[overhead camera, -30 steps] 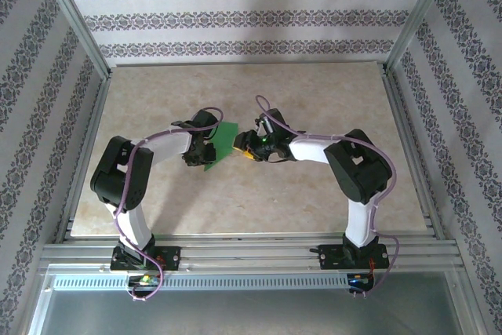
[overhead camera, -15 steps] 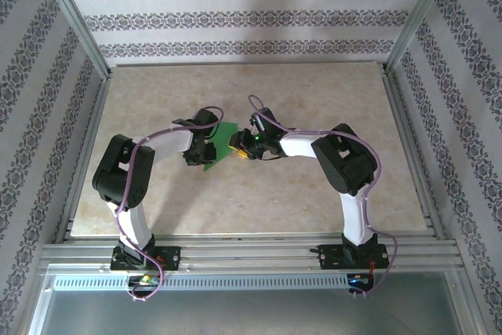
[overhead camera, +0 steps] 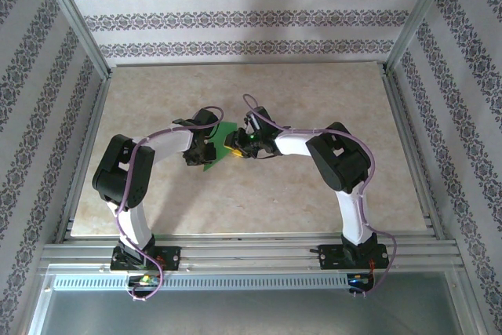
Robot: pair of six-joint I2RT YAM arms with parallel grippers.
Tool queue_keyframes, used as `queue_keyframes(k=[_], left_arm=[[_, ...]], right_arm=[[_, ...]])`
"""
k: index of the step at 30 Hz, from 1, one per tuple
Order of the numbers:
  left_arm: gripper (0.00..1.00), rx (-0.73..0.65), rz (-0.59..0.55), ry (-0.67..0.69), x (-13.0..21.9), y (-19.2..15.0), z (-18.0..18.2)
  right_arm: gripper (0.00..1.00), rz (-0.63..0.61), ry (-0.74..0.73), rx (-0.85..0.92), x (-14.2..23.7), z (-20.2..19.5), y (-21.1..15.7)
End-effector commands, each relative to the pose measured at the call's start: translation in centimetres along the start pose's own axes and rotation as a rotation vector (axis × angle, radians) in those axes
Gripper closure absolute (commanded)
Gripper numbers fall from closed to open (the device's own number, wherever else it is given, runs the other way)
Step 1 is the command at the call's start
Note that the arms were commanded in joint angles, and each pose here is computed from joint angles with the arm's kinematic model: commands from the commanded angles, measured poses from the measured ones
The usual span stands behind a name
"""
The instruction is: Fold a paper plane with a square sheet of paper (pick it up from the middle)
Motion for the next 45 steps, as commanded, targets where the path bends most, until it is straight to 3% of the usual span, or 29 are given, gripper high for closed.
queue_keyframes(k=[1, 4, 13, 18, 22, 30, 35, 41, 45], left_arm=[[0.85, 0.017, 0.11, 0.085, -2.0, -1.9, 1.9], [0.84, 0.016, 0.108, 0.079, -2.0, -1.8, 1.8], [0.83, 0.011, 0.066, 0.021, -0.1, -1.4, 1.2], [0.71, -0.006, -0.056, -0.111, 4.4, -0.6, -0.1], [0.54, -0.053, -0.174, -0.224, 7.6, -0.9, -1.4], [0.29, -0.321, -0.461, -0.401, 10.8, -2.4, -5.7], [0.19, -0.581, -0.617, -0.377, 10.6, -3.4, -9.8], [0.17, -0.866, -0.666, -0.273, 7.3, -4.3, -13.3], [0.15, -1.006, -0.737, -0.288, 5.5, -4.8, -14.3]], right_arm=[[0.62, 0.033, 0.053, 0.045, -0.5, 1.3, -0.6], [0.66, 0.027, 0.058, 0.063, -0.2, 1.5, -0.5], [0.96, -0.005, 0.018, 0.048, 0.0, 0.4, 0.2], [1.0, -0.071, -0.009, 0.064, 1.9, 0.1, 0.8], [1.0, -0.12, -0.019, 0.048, 4.4, -0.3, 0.9], [1.0, -0.198, -0.054, -0.093, 10.0, -3.2, -0.1], [1.0, -0.21, -0.054, -0.23, 11.7, -4.7, -0.8], [1.0, -0.19, -0.021, -0.339, 12.3, -4.4, -0.9], [1.0, -0.189, -0.006, -0.398, 12.7, -4.3, -0.8]])
Point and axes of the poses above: each hand's point on the last joint's axis, 136 mm out from that joint toward the fingers, its own x axis back along the fingers, its own z axis along the line the jaws close on, y = z × x, the point moved 5 cm from there along x, back along the fingers
